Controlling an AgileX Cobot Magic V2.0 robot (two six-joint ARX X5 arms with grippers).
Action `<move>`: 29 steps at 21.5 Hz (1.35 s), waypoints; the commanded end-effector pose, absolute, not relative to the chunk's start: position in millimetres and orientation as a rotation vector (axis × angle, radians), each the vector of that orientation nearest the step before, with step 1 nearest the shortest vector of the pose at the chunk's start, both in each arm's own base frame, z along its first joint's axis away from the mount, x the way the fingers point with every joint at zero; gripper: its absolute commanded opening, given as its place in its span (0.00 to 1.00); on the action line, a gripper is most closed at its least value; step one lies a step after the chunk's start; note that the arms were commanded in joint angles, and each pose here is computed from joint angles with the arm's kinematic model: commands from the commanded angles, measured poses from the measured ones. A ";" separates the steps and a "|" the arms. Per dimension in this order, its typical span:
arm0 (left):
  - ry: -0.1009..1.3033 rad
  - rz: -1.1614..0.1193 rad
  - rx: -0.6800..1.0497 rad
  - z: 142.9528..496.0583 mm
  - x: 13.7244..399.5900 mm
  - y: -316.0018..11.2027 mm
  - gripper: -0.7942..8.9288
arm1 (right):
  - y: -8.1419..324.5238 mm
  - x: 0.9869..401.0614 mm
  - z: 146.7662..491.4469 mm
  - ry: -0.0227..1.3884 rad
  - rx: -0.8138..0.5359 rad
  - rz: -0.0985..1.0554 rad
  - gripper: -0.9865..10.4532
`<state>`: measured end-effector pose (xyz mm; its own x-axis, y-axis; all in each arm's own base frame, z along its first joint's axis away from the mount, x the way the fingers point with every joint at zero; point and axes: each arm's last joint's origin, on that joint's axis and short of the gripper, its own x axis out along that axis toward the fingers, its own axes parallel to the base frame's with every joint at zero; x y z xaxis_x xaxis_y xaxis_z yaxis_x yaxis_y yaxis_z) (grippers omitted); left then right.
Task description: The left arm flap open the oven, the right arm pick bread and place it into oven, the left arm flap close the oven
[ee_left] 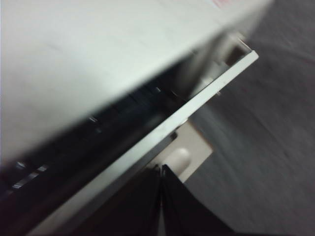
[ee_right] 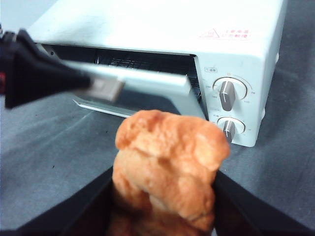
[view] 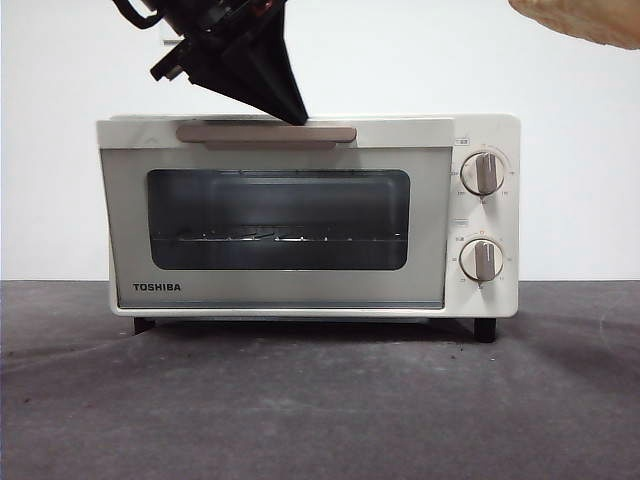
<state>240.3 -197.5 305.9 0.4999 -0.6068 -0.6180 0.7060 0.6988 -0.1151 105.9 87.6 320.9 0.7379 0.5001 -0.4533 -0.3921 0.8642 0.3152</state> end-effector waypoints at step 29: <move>0.796 -0.777 0.144 313.6 206.7 -179.4 0.09 | 90.6 107.0 325.6 0.536 0.172 0.519 0.31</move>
<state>206.8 -177.8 311.3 0.4390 -0.5665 -0.6974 0.6803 0.7166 -0.1538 107.0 88.6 320.1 0.7349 0.4986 -0.4597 -0.4048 0.8664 0.2925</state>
